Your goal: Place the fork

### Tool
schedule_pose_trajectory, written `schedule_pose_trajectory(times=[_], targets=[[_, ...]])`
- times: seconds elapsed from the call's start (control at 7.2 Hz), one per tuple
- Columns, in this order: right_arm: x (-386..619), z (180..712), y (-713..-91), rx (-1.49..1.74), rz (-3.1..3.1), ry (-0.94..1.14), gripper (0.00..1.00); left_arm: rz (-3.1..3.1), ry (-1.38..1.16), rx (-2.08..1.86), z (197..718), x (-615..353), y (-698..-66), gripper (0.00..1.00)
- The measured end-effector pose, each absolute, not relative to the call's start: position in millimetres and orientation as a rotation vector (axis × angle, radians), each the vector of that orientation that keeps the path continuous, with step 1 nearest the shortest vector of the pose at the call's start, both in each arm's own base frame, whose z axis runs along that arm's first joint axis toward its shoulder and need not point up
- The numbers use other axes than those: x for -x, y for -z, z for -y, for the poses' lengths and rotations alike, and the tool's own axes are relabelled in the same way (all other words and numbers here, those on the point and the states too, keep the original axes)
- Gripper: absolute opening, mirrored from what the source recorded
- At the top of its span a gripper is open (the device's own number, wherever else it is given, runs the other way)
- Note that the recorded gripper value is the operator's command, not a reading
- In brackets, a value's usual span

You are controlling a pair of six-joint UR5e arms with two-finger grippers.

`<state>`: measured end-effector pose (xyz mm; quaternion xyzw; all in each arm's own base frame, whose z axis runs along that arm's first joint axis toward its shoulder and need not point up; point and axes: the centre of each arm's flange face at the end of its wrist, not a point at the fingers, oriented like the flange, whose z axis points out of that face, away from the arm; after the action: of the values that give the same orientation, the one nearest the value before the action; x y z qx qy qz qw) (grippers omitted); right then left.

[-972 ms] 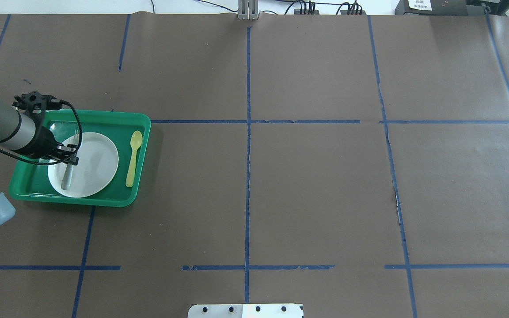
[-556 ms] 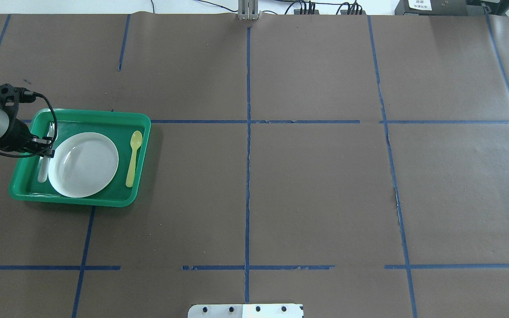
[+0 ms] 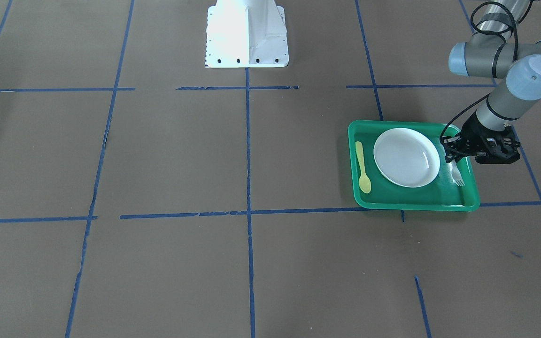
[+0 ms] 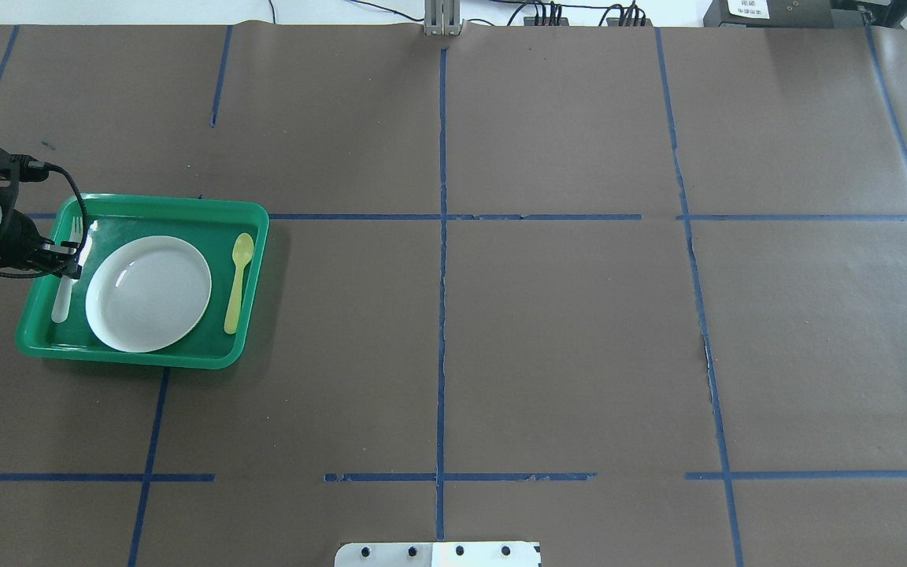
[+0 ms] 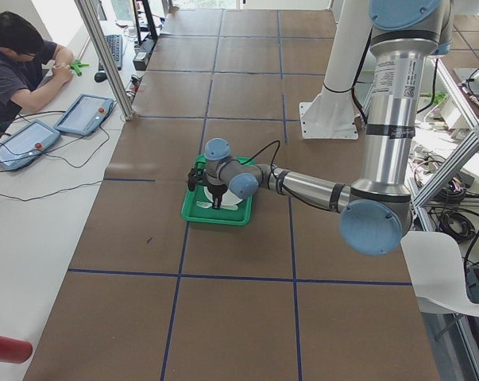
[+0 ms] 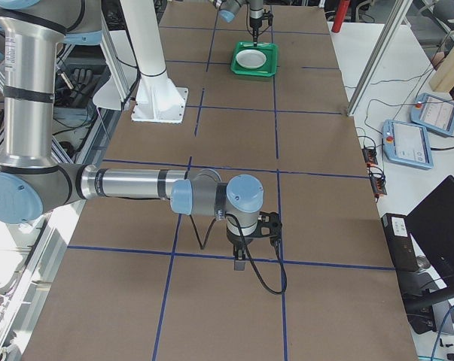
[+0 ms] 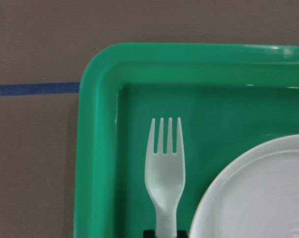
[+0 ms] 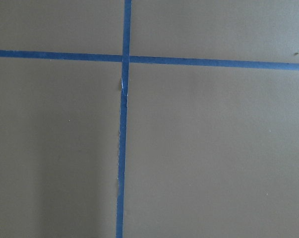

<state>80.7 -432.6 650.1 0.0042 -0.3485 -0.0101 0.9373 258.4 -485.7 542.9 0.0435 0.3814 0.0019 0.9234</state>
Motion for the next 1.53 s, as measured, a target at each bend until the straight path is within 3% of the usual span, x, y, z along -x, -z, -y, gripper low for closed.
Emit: schedule_pose_trajectory(times=[0.69,1.11,1.53], targets=[[-80.7,432.6,-650.1,-0.009,0.712,0.020,1.00,-0.786,-0.016,-0.142,496.7,-232.4,-533.9,1.00],[-80.7,432.6,-650.1,-0.009,0.712,0.021,1.00,-0.768,-0.083,-0.322,520.5,-149.6,-492.8,1.00],[-80.7,432.6,-650.1,-0.009,0.712,0.021,1.00,-0.713,-0.283,-0.356,532.0,-28.6,-516.1,1.00]])
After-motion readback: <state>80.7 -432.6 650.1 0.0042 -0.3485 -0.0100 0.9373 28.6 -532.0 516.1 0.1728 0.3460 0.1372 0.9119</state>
